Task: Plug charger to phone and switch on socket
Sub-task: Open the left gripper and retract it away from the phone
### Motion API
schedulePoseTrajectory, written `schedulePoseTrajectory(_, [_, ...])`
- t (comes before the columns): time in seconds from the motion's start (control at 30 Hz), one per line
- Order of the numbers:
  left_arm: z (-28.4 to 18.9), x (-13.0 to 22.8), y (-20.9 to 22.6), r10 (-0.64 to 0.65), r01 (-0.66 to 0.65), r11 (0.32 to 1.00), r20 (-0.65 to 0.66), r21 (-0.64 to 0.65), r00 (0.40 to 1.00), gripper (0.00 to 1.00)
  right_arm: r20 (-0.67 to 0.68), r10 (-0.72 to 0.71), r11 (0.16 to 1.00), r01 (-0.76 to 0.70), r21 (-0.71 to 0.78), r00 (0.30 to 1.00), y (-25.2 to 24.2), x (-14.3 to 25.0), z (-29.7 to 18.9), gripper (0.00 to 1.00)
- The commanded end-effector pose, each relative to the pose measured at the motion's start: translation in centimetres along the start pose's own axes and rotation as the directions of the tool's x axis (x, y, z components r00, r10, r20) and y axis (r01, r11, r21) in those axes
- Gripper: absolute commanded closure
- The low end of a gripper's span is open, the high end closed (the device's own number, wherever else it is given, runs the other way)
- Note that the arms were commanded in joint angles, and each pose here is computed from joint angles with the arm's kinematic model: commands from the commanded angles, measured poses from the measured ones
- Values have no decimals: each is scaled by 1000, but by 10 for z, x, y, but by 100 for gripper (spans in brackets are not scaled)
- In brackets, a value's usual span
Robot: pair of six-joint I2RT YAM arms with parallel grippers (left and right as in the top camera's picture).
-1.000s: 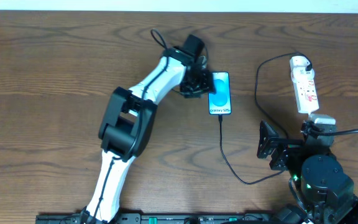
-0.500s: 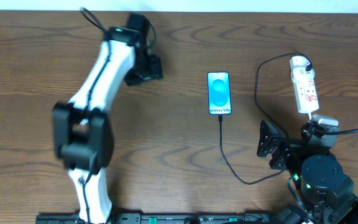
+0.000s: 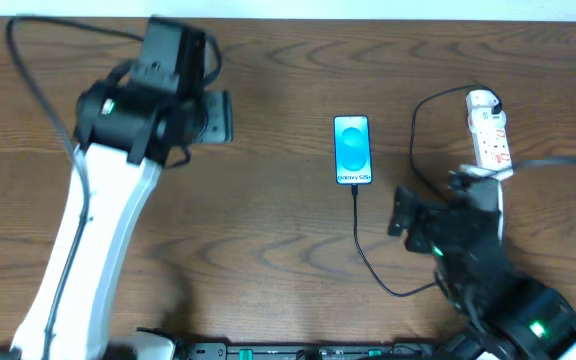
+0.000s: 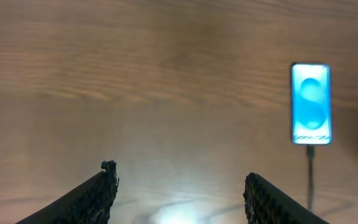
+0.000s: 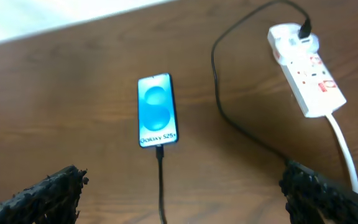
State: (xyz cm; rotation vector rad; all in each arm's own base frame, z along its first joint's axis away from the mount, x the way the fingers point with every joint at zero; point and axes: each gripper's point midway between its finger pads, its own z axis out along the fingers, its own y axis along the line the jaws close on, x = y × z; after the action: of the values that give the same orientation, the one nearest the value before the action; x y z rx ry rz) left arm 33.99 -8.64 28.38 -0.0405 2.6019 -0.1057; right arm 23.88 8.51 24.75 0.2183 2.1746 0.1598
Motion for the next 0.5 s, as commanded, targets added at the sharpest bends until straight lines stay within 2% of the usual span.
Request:
schedulePoseTrajectory(0.0, [-12,25,22,14,-11,998,48,-61,999,33,-44,-14,999,15,43,999,4,10,21,1])
schedulePoseTrajectory(0.17, [-13,54,33,-29,33,999,179,-23,983,32,-91,-41,996,47,70,995,14,20,44,1])
schedulePoseTrajectory(0.27, [-8,65,44,-70,74,997,260,-6,963,28,-135,-53,996,61,59,989,22,29,55,1])
schedulePoseTrajectory(0.37, [5,72,60,-111,119,993,333,-6,936,8,-184,-52,999,54,1,981,37,39,63,1])
schedulePoseTrajectory(0.47, [26,73,74,-148,165,986,349,-20,926,2,-201,-50,999,45,-29,978,43,42,64,1])
